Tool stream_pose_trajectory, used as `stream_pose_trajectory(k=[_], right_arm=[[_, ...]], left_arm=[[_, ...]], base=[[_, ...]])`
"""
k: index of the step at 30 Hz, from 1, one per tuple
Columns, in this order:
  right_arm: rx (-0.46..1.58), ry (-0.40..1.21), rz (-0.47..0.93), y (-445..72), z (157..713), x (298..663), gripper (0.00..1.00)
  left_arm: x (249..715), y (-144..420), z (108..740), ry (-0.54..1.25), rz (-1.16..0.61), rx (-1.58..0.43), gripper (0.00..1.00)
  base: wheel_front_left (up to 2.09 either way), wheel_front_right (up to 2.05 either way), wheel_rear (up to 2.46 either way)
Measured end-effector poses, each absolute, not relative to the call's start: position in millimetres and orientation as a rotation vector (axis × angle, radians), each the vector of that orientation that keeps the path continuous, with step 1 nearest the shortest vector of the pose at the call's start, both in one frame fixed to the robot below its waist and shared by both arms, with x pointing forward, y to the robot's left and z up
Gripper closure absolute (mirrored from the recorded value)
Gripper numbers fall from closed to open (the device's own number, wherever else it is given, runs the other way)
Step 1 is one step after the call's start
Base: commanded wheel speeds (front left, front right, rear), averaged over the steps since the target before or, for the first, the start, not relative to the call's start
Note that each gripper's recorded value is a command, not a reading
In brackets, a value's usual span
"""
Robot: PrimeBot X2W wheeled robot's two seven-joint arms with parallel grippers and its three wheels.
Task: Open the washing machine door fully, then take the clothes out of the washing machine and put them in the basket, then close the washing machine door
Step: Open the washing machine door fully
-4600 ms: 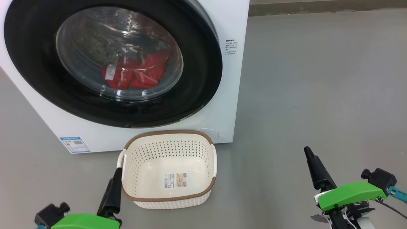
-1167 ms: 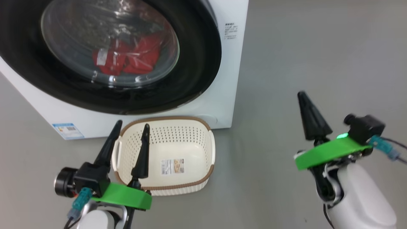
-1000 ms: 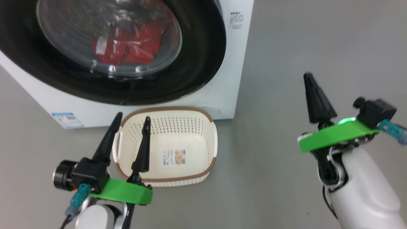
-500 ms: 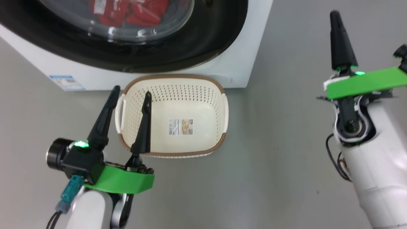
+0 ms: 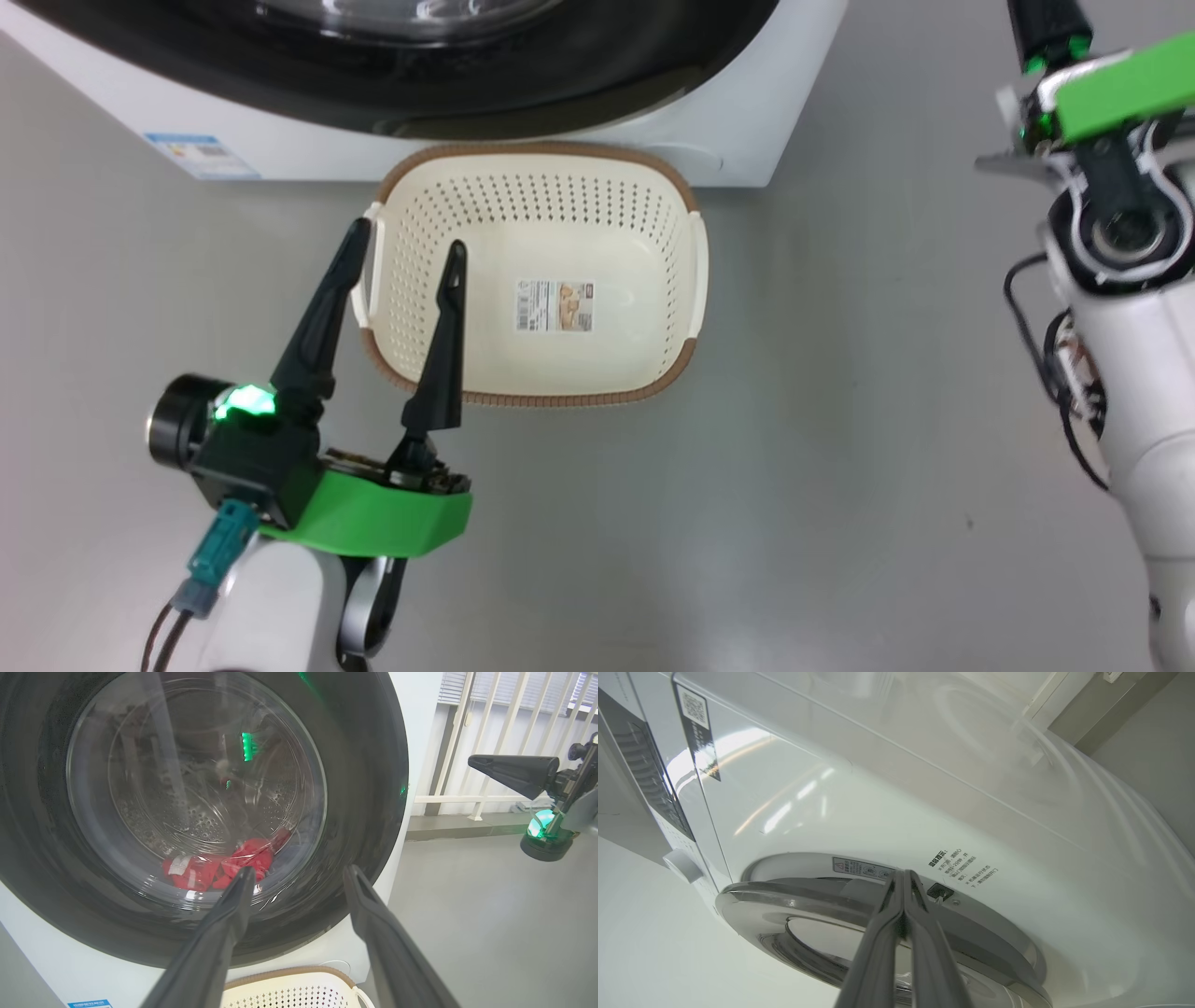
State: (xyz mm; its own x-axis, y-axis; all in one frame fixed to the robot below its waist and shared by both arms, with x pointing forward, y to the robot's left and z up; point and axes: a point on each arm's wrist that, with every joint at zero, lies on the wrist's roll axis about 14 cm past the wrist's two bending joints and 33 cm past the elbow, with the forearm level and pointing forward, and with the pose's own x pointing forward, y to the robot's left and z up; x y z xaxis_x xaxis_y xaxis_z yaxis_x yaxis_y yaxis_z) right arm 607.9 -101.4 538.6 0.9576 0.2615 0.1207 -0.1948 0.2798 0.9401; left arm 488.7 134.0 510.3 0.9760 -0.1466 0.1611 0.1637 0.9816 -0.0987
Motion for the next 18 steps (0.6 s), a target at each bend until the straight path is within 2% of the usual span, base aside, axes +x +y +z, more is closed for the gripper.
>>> stream_pose_trajectory(k=[5,12,18], right_arm=[[1.312,0.132,0.374,-88.4,538.8,625.4,1.0],[1.374,0.329,0.52,-52.6,524.6,637.5,1.0],[1.411,0.369,0.557,-44.3,524.0,650.3,1.0]], left_arm=[[493.5,131.9,503.0,-0.142,-0.165,-0.105,0.0],[499.4,138.7,488.8,-0.115,-0.146,-0.092,0.0],[503.4,136.7,481.2,-0.102,-0.157,-0.063,0.0]], base=[[0.0,0.0,0.0],[0.0,0.0,0.0],[0.0,0.0,0.0]])
